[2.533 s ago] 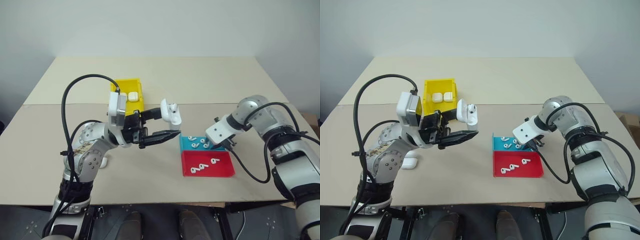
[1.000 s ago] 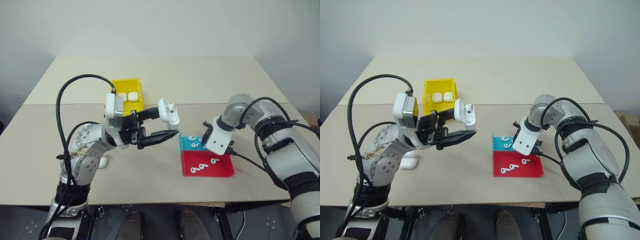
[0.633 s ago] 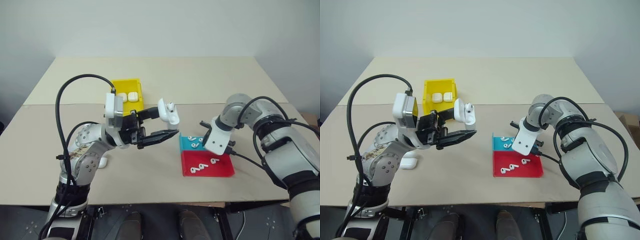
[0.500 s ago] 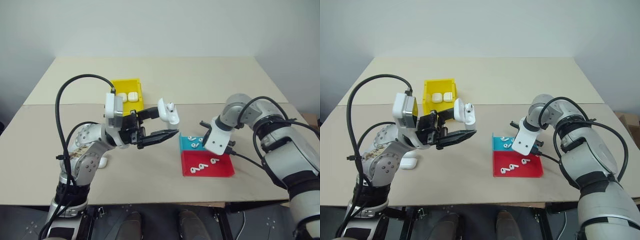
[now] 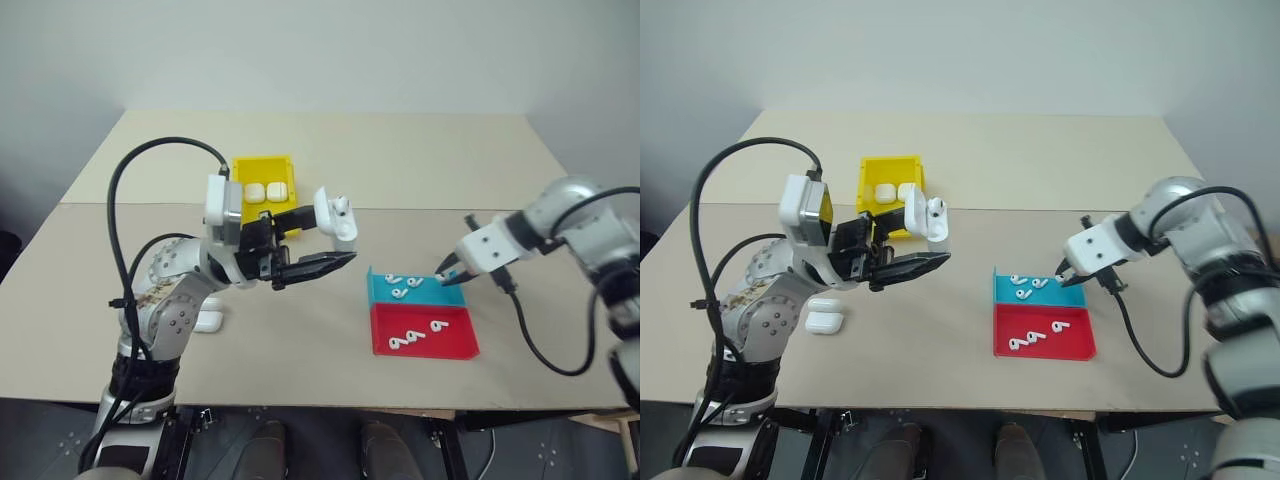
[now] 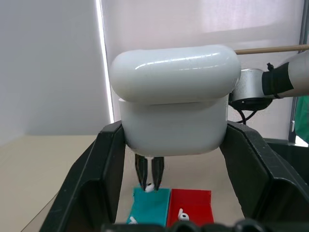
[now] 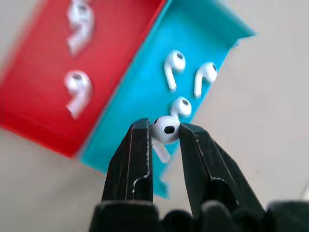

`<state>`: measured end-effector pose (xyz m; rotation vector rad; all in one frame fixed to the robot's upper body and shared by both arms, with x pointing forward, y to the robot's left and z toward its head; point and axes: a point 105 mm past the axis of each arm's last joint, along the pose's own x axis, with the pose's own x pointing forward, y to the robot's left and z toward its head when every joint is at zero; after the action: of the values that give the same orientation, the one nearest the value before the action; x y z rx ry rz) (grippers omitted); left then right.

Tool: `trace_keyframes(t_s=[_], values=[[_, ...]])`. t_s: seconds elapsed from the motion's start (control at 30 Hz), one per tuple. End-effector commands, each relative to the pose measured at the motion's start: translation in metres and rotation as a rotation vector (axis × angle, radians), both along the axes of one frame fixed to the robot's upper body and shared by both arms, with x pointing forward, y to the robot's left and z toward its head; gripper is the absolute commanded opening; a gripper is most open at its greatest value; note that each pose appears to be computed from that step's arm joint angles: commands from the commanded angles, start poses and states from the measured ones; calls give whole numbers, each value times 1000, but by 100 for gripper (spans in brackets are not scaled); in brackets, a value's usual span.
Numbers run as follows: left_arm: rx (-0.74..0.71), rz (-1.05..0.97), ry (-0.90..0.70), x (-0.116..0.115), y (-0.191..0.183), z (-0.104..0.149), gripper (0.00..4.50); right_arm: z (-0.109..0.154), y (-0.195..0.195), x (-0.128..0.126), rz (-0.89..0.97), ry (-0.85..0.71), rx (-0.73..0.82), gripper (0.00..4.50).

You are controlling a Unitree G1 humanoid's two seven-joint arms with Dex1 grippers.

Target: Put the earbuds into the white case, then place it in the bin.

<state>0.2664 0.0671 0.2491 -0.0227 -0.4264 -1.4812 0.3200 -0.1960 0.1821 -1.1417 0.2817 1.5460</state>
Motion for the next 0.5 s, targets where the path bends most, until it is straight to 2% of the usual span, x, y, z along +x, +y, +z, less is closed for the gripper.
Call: trace_keyframes(t_s=[0.03,0.17,0.27,0.4,0.5], values=[[-11,-57,-34,-3,-6,6,274,48,27,-26,-26,212,398,63],[-2,-89,-26,0,-9,4,274,94,43,-28,-204,367,831,63],[5,-107,-24,1,-11,4,274,120,47,-34,-270,485,1028,63],[10,-132,-24,4,-15,5,274,137,61,-57,-258,587,1093,63],[14,-151,-17,5,-17,5,274,130,79,-73,-239,576,1048,63]])
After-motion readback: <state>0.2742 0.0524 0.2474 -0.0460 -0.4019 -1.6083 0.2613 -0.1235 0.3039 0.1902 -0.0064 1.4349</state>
